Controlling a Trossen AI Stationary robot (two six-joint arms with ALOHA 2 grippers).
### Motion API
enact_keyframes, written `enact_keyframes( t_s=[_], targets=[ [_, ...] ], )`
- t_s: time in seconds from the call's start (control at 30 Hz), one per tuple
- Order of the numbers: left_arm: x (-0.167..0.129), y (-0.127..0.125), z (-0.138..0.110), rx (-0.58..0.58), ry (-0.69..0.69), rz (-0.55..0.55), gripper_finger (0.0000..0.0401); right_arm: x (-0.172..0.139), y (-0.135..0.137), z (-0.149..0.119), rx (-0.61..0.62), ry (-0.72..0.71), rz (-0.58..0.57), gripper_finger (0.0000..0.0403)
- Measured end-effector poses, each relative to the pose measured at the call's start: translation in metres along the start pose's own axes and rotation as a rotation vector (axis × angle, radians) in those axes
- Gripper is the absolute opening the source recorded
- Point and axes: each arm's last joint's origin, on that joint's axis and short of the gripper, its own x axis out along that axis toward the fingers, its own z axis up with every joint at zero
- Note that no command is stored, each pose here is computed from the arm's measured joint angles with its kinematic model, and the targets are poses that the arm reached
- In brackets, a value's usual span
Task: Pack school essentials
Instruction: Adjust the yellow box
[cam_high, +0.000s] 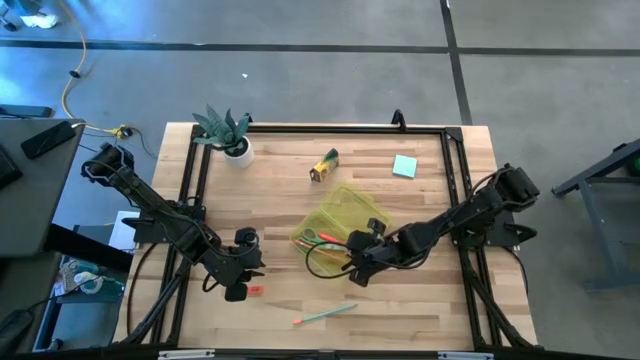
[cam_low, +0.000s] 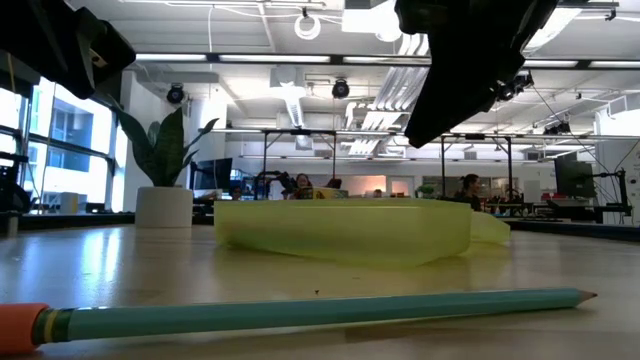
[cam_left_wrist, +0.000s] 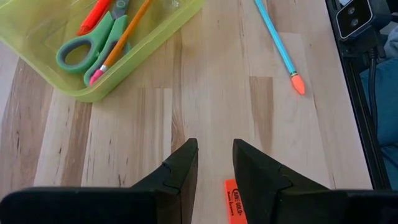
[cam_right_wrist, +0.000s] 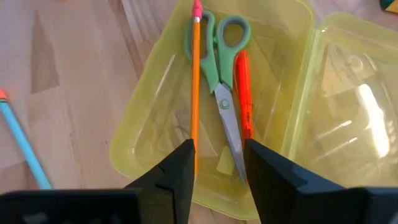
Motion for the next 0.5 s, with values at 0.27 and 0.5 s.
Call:
enact_keyframes(
  t_s=[0.27,0.5],
  targets=[
    [0.001,0.009,0.001,0.011,-0.044,0.15,0.009,-0.001,0.004,0.001,0.008,0.006,0.056,0.0129],
    [0.006,0.037,0.01,-0.026,-0.035,0.311,0.009,-0.006,0.014,-0.008,0.004,0.064,0.14,0.0129]
  ],
)
